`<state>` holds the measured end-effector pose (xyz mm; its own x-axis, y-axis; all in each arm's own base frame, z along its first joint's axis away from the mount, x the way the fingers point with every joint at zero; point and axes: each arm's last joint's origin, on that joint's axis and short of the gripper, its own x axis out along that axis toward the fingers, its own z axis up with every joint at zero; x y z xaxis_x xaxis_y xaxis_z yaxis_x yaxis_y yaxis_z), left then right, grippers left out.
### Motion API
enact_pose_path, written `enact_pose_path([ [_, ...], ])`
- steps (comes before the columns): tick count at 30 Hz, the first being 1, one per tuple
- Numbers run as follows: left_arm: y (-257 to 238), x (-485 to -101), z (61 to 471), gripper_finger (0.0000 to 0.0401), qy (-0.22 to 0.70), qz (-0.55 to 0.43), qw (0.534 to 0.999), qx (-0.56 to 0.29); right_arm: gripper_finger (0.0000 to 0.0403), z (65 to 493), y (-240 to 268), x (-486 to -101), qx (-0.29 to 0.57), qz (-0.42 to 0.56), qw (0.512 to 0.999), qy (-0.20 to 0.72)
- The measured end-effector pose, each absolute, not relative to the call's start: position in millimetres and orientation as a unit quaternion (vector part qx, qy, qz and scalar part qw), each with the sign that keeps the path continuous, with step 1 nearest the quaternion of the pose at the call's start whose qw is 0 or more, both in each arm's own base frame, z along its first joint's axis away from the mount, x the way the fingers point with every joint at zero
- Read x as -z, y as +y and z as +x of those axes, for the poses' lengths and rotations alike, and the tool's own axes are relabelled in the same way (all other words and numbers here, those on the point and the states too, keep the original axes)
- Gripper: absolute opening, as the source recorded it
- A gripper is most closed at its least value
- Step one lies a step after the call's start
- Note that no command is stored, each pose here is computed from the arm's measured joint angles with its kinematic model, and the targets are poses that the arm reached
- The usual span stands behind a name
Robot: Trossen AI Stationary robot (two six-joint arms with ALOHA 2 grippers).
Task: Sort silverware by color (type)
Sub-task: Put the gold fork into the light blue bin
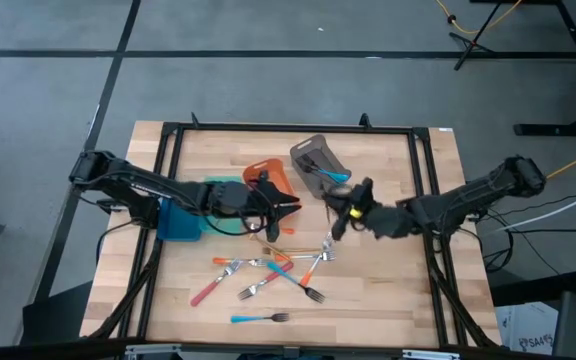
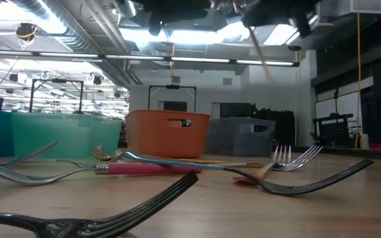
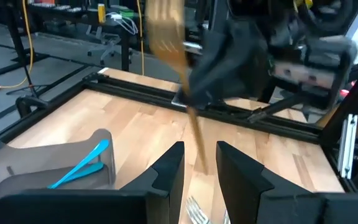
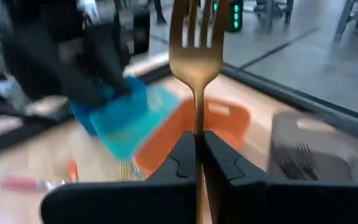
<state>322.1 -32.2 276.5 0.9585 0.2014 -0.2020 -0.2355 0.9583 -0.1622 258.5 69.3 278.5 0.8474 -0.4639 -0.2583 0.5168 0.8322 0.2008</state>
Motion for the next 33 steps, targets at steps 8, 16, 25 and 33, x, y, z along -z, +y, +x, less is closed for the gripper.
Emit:
enact_pose_path([
  [8,-31.7,-271.1,332.0,0.0087,0.061,-0.096,0.984,-0.138,0.0000,270.6,41.5,-290.3,0.259,0.156,0.952,0.048],
  [16,-28.1,-272.6,331.6,0.0087,0.044,-0.094,0.976,-0.193,0.0000,287.4,32.2,-288.2,0.247,0.158,0.956,0.011],
  [25,-26.2,-272.8,330.9,0.0087,0.039,-0.089,0.969,-0.228,0.0000,301.8,33.6,-286.8,0.229,0.146,0.962,-0.036],
  [33,-26.2,-272.8,330.9,0.0087,0.039,-0.089,0.969,-0.228,0.0000,309.1,36.4,-285.4,0.193,0.148,0.968,-0.060],
])
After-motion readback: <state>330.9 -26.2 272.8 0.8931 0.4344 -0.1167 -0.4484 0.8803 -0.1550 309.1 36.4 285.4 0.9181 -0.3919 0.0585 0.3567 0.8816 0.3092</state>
